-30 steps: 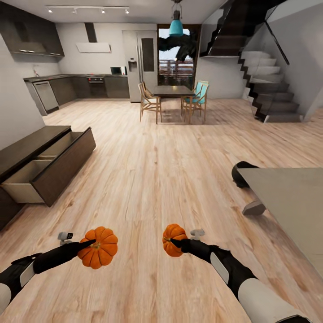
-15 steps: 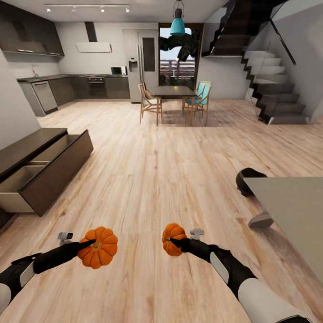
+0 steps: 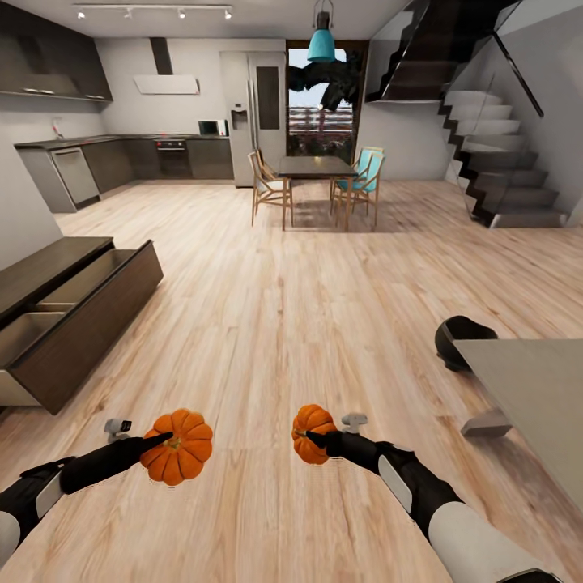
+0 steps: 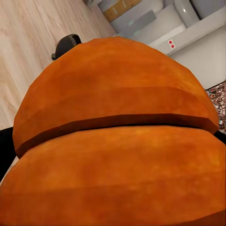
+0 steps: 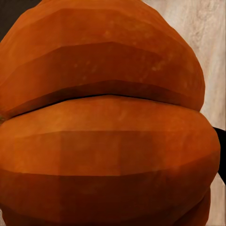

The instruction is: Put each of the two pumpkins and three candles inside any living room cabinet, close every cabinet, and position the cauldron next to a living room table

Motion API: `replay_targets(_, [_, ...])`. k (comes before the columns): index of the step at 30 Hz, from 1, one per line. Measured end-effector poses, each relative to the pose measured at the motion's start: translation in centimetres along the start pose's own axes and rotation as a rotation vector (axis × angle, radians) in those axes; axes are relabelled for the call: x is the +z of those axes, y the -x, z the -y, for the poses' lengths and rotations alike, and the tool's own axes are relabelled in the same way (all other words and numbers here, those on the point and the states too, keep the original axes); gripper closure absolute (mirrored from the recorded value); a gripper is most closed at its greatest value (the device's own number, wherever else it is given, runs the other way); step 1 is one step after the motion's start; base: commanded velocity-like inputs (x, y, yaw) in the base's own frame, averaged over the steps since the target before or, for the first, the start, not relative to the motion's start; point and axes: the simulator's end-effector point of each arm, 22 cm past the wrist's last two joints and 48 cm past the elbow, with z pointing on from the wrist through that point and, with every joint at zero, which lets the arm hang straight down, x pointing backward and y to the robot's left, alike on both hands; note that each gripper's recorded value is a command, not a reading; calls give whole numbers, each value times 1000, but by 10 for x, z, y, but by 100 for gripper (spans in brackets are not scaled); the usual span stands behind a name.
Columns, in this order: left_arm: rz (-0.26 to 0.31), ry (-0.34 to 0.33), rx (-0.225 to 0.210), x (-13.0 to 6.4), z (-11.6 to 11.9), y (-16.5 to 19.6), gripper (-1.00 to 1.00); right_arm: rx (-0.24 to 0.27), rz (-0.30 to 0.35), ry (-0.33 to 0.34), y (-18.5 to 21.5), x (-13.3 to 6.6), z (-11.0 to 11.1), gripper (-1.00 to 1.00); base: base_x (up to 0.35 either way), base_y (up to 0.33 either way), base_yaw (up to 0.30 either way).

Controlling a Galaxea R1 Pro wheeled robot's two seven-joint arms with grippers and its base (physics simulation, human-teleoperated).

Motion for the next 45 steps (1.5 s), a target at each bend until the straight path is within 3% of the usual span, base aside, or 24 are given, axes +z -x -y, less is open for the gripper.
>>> replay_targets(28, [1,-1,-1,0,0,0,100,1,-2,-3,-1,0,0,100,338,0,2])
replay_targets(45, [1,-1,-1,0,0,0,100,-1,-2,-8,-1,1,1,100,338,0,269])
